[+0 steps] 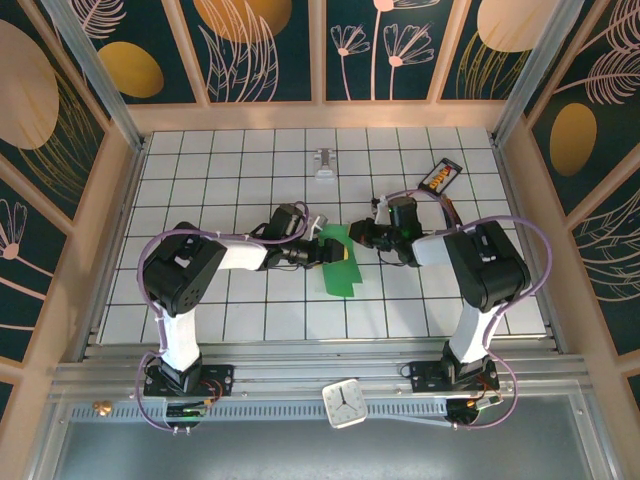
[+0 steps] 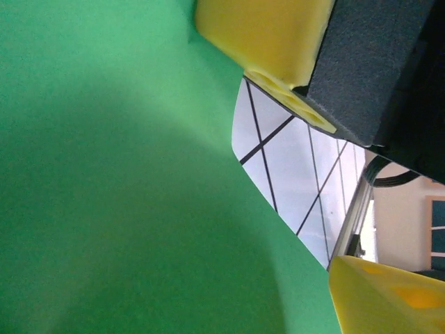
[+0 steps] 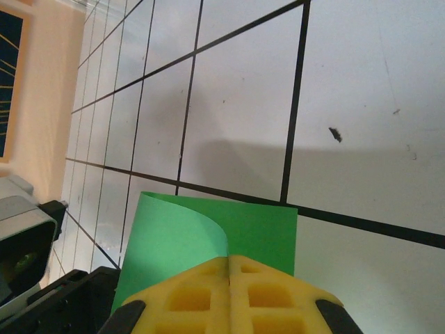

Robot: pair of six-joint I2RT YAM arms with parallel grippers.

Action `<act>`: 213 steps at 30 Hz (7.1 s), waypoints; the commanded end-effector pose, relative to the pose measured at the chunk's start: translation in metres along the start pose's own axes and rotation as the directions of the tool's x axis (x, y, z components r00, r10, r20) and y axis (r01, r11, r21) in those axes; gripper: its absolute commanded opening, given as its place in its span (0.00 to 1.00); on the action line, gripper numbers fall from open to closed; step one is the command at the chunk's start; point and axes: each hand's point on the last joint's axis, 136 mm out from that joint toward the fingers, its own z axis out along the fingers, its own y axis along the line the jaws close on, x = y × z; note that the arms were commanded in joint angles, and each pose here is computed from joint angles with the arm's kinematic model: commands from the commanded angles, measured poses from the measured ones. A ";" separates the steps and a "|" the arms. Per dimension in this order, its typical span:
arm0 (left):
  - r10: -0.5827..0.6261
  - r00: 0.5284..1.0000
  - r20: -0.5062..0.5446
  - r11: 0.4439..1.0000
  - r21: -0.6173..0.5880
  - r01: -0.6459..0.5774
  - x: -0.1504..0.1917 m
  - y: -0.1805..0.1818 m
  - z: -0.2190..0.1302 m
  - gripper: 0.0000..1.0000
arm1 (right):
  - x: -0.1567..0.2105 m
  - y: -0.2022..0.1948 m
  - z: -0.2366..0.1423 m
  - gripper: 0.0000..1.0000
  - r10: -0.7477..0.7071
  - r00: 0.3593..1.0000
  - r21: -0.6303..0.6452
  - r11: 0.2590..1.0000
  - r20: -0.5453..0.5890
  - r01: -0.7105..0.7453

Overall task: Fold a paper plane with a square sheet of paper (pick it up from the middle)
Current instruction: First fold in half a square sheet of paper at the center of the table, then hold the square sheet of paper at the center of the table.

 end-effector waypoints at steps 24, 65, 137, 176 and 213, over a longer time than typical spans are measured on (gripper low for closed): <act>0.046 0.996 -0.075 0.989 -0.137 -0.056 0.006 0.037 0.003 0.56 | -0.004 0.018 -0.015 0.00 0.046 0.999 -0.156 0.987 0.001 -0.046; 0.057 0.998 -0.018 0.998 -0.007 -0.058 -0.027 -0.006 -0.014 0.76 | -0.012 0.052 -0.047 0.00 0.074 0.997 -0.183 0.980 -0.015 -0.075; -0.026 0.994 -0.103 0.923 -0.384 -0.016 -0.003 0.087 -0.006 0.30 | -0.002 -0.009 0.002 0.22 0.053 0.998 -0.038 0.998 -0.046 -0.055; -0.100 0.994 -0.034 0.848 -0.525 0.067 0.013 0.109 -0.015 0.24 | -0.023 -0.033 -0.020 0.30 -0.046 0.999 0.178 0.983 0.009 0.044; -0.100 0.995 -0.026 0.832 -0.550 0.069 0.011 0.112 -0.010 0.28 | -0.021 -0.035 -0.024 0.29 -0.018 1.000 0.159 0.987 0.011 0.016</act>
